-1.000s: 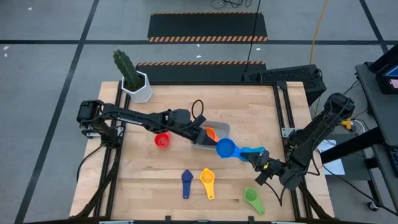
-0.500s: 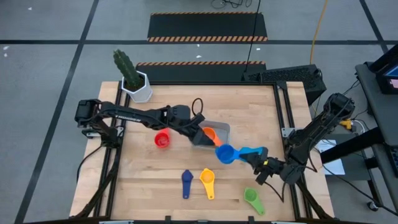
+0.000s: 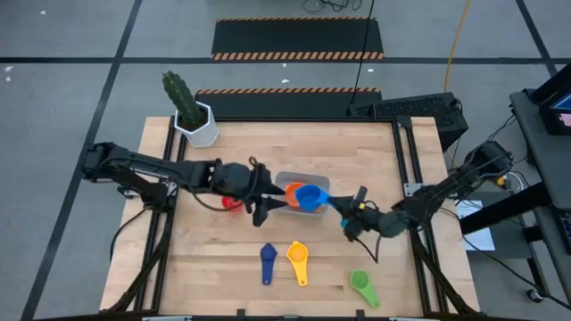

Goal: Nest measuring cups in basket
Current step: Stack the blue measuring cup into the orange measuring cup

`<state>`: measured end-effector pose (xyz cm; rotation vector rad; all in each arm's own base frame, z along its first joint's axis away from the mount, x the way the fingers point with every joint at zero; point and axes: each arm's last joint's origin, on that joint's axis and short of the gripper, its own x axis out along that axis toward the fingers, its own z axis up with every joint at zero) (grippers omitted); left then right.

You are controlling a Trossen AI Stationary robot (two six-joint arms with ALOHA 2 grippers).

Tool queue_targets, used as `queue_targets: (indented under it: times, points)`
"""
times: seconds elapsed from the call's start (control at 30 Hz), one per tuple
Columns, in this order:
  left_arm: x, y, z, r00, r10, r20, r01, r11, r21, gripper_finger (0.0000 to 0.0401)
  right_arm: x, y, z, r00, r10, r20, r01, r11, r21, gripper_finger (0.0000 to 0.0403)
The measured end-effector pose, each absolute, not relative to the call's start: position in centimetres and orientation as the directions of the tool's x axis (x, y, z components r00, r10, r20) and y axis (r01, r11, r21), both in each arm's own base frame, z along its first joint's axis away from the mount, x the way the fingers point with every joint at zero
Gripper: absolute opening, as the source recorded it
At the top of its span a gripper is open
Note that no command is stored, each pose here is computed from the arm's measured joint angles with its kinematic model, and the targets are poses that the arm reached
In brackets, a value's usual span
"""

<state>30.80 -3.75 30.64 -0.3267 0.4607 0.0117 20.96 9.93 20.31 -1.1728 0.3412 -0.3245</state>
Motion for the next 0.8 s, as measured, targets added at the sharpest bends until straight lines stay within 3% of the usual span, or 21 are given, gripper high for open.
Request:
queue_targets:
  times: [0.13, 0.33, 0.53, 0.8]
  points:
    - [30.4, -4.6, 30.1, 0.878, 0.084, -0.472, -0.212, 0.951, -0.226, 0.0168, 22.6, 9.2, 19.2, 0.885, -0.46, -0.072, 0.081, 0.305, -0.949, 0.0]
    - [30.1, -6.7, 30.3, 0.884, 0.197, -0.424, -0.282, 0.948, -0.146, 0.0161, 24.1, 8.2, 17.2, 0.841, -0.534, -0.084, 0.053, 0.235, -0.971, 0.0]
    - [29.8, -8.3, 28.5, 0.933, 0.174, -0.314, -0.238, 0.955, -0.179, 0.0159, 25.0, 7.9, 15.8, 0.836, -0.54, -0.1, 0.004, 0.186, -0.982, 0.0]
    - [29.2, -7.8, 25.5, 0.954, 0.176, -0.242, -0.229, 0.949, -0.217, 0.0159, 25.5, 7.3, 15.4, 0.856, -0.501, -0.13, -0.003, 0.247, -0.969, 0.0]
